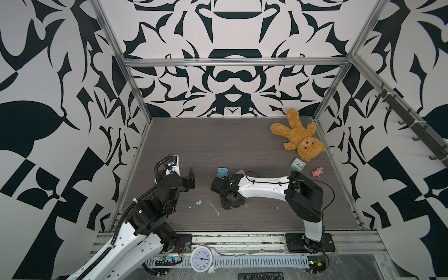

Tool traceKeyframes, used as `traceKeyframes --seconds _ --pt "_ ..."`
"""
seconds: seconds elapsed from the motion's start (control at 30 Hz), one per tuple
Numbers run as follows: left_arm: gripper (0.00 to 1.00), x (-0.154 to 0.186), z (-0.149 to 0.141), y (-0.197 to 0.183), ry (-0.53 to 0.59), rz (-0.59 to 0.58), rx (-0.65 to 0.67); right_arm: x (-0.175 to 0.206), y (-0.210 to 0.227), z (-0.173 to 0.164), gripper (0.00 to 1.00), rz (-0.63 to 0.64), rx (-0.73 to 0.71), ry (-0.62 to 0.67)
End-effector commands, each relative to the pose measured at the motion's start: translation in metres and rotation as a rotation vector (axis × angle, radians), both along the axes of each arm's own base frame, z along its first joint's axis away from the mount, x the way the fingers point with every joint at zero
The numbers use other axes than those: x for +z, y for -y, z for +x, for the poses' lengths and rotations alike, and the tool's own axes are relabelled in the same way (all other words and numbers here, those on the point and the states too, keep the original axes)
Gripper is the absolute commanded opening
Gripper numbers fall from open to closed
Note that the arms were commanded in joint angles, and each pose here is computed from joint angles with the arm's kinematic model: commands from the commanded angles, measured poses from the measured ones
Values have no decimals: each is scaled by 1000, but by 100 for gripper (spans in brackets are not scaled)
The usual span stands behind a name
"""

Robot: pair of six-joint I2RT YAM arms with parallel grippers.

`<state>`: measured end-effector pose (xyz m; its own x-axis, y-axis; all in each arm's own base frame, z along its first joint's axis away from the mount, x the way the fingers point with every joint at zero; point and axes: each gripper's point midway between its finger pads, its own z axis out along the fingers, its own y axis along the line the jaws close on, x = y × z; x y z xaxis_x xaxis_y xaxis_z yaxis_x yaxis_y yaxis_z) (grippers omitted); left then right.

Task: Insert wireless bluetooth earbuds into charging case
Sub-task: Pick up the wireless bluetooth earbud from the bottom-center of the table.

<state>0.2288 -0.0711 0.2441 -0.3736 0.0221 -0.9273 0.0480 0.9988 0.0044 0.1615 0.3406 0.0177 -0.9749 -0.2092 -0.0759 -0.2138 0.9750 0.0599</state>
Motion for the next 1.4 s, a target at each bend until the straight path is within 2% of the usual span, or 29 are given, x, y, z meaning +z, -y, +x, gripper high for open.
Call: traceKeyframes --seconds 0.0,0.17,0.53,0.83,0.97,1.37 --pt "99 -3 1 -1 1 -3 8 1 1 -2 19 -21 50 -22" --pt "99 -3 1 -1 2 -3 9 2 2 -3 17 -26 86 -28" --pt "99 -2 1 -2 4 0 14 27 -24 9 14 77 229 23" --pt "99 -2 1 -3 6 1 16 56 -45 45 14 298 297 94" --pt "99 -2 1 -4 7 0 19 67 -46 62 15 353 316 132" --pt "99 -1 1 -3 9 -5 16 34 -27 47 20 278 450 73"
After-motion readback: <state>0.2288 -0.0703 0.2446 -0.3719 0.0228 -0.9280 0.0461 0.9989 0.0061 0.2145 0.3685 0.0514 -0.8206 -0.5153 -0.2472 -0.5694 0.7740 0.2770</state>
